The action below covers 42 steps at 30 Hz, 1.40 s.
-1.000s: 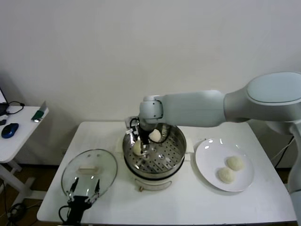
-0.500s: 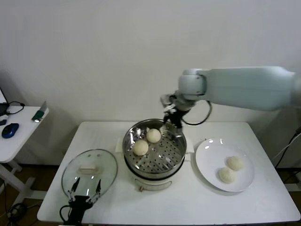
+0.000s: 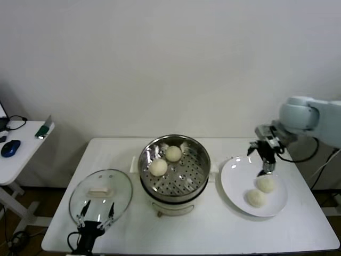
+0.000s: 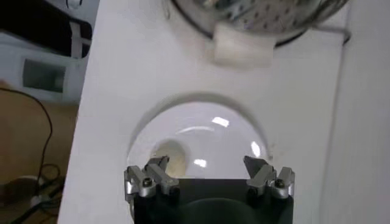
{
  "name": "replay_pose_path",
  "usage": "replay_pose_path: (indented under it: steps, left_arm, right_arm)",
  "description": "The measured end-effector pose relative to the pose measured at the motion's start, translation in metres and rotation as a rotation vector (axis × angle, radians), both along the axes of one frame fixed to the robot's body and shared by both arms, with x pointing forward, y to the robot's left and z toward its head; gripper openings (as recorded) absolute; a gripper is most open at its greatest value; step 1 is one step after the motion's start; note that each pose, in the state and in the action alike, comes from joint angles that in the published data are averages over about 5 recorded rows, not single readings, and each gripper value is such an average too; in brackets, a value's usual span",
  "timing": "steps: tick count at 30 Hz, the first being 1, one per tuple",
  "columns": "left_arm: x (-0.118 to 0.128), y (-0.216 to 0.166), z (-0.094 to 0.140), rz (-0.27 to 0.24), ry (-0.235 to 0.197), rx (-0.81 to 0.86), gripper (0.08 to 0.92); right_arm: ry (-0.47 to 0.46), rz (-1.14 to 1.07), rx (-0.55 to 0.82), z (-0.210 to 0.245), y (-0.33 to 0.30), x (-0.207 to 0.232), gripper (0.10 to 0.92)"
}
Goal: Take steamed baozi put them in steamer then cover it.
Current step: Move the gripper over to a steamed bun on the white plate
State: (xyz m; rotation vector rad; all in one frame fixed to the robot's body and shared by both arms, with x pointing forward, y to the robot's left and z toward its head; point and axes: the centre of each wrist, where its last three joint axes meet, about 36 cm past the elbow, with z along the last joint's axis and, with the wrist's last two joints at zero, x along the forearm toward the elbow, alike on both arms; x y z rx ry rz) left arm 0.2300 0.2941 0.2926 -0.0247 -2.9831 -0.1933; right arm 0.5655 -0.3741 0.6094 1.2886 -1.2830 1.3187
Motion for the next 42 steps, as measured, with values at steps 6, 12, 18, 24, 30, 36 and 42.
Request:
replay_pose_path:
  steps: [6, 12, 18, 24, 30, 36, 42]
  left_arm:
    - [-0.002, 0.001, 0.0, 0.007, 0.003, 0.001, 0.823]
    - [-0.004, 0.003, -0.001, 0.014, 0.005, 0.002, 0.823]
    - [-0.004, 0.002, -0.002, 0.017, 0.005, 0.0, 0.823]
    - [-0.003, 0.001, -0.003, 0.017, 0.005, -0.003, 0.823]
    - [-0.002, 0.001, -0.004, 0.018, 0.007, -0.005, 0.823]
    - [-0.001, 0.001, -0.005, 0.019, 0.009, -0.004, 0.823]
    - [0.0, 0.0, -0.005, 0.018, 0.01, -0.004, 0.823]
  right_arm:
    - [0.028, -0.018, -0.012, -0.048, -0.01, -0.01, 0.823]
    - [0.033, -0.036, -0.031, -0.083, -0.013, -0.012, 0.823]
    - [0.023, -0.06, -0.046, -0.11, -0.011, -0.009, 0.823]
    - [0.015, -0.082, -0.054, -0.133, -0.007, -0.007, 0.823]
    - [0.015, -0.1, -0.061, -0.151, -0.009, -0.009, 0.823]
    - [0.008, -0.11, -0.06, -0.159, -0.008, -0.007, 0.78]
    - [0.008, -0.114, -0.058, -0.162, -0.009, -0.006, 0.677]
